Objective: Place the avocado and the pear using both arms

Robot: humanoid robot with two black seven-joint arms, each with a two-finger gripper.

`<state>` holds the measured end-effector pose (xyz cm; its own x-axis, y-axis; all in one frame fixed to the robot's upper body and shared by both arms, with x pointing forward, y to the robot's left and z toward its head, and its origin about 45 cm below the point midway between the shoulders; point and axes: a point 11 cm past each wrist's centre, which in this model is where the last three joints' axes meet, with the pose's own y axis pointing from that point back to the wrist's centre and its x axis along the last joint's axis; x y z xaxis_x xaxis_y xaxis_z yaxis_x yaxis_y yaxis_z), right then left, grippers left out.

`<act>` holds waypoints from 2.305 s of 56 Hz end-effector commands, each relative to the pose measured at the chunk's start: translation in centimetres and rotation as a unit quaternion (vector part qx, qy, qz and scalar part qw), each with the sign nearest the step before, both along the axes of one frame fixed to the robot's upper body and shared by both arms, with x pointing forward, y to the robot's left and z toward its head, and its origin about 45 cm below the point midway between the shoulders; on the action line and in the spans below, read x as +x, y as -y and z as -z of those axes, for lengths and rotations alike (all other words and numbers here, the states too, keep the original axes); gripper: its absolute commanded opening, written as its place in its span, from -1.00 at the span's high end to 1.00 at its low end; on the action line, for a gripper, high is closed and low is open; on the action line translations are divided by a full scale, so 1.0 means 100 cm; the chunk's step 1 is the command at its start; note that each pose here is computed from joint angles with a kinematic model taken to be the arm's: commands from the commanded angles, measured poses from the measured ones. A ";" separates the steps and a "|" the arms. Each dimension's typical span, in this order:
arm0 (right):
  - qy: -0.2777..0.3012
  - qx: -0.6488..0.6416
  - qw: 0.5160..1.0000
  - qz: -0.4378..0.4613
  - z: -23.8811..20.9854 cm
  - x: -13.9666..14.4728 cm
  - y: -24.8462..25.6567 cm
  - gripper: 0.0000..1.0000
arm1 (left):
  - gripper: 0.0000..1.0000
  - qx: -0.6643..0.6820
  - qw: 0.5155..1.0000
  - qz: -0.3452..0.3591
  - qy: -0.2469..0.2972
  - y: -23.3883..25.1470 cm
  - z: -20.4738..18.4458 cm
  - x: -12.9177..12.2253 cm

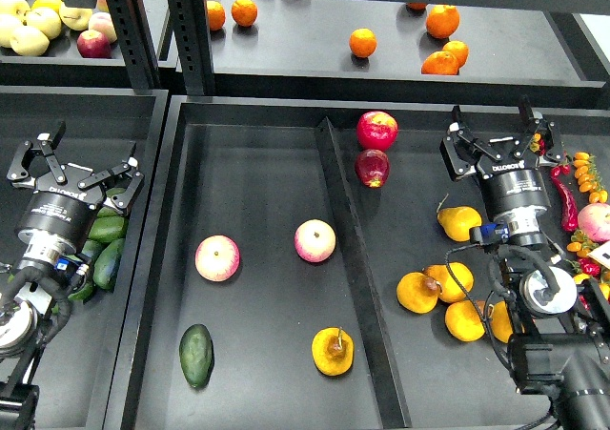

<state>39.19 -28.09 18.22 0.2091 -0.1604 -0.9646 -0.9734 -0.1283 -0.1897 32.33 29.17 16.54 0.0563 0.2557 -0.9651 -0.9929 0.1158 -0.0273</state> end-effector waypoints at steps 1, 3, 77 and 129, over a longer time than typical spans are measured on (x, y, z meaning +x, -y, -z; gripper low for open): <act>0.001 0.000 1.000 -0.001 0.000 0.000 -0.001 -0.99 | -1.00 0.000 1.000 0.001 0.016 -0.001 -0.004 0.000; 0.002 0.000 1.000 -0.002 0.000 0.000 -0.001 -0.99 | -1.00 0.002 1.000 0.002 0.019 -0.001 -0.004 0.000; -0.016 -0.003 1.000 -0.011 0.010 0.000 -0.004 -0.99 | -1.00 0.001 0.967 0.255 0.005 0.073 -0.033 0.028; -0.040 -0.003 0.999 0.000 0.027 -0.002 0.004 -0.99 | -1.00 0.512 0.590 0.611 -0.129 0.067 0.005 0.002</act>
<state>39.07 -28.33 15.77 0.1378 -0.1659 -0.9765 -0.9842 -0.1336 -0.1162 34.01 22.43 18.13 0.5654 0.6866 -0.4571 -0.2087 0.6553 0.7260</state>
